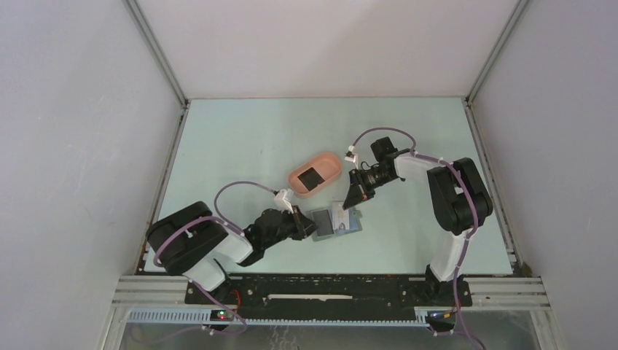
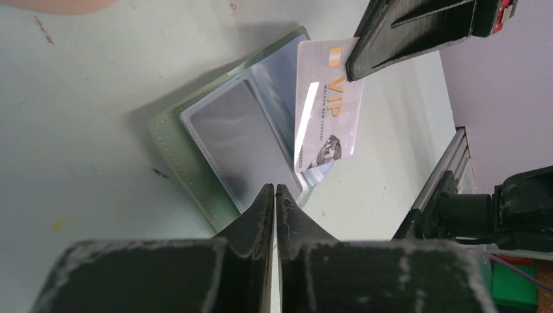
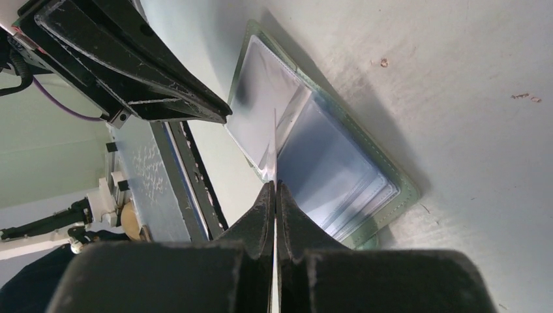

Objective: Put the credit cards into the card holder
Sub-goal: Insert the credit card into the card holder.

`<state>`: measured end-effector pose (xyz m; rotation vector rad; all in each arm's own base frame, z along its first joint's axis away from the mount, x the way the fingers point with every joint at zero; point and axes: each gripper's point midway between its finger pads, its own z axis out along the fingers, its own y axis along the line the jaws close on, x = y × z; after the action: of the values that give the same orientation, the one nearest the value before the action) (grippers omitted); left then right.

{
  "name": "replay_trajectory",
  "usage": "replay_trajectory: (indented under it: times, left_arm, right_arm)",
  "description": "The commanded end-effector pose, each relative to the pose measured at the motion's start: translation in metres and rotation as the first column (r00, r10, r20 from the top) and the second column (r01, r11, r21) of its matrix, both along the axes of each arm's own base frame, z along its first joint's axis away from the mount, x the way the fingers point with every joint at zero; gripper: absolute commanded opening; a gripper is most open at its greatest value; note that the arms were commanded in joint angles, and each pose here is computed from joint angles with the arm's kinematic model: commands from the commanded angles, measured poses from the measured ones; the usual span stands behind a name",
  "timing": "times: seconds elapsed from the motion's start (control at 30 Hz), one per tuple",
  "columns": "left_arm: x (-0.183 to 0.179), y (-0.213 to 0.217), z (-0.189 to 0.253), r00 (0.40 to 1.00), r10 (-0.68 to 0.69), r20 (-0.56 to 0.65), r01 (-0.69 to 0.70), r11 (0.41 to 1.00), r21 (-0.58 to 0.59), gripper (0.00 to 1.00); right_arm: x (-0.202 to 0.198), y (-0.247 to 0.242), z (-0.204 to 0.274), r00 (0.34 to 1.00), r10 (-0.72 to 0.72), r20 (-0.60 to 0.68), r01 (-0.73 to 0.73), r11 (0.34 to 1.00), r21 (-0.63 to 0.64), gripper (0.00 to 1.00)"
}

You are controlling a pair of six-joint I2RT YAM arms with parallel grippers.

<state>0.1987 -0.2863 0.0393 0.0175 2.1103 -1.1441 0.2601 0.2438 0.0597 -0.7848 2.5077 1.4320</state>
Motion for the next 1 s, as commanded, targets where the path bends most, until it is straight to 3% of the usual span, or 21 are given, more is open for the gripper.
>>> replay_trajectory:
  times: [0.0,0.37,0.97]
  left_arm:
    - [0.012,-0.001,0.004,0.998,0.067,-0.008,-0.067,0.998,-0.01,0.05]
    - [0.013,0.014,-0.02,0.99,0.122,-0.065,-0.113,0.984,0.137,0.0]
    - [0.012,0.012,-0.022,0.991,0.114,-0.07,-0.1,0.979,0.175,0.0]
  right_arm:
    - [0.009,0.004,0.01,1.0,-0.008,-0.003,0.008,0.999,0.035,0.0]
    - [0.015,0.002,-0.003,0.998,-0.052,-0.039,0.052,0.999,-0.005,0.0]
    - [0.017,0.006,-0.022,0.997,-0.079,-0.016,0.076,0.99,-0.122,0.0]
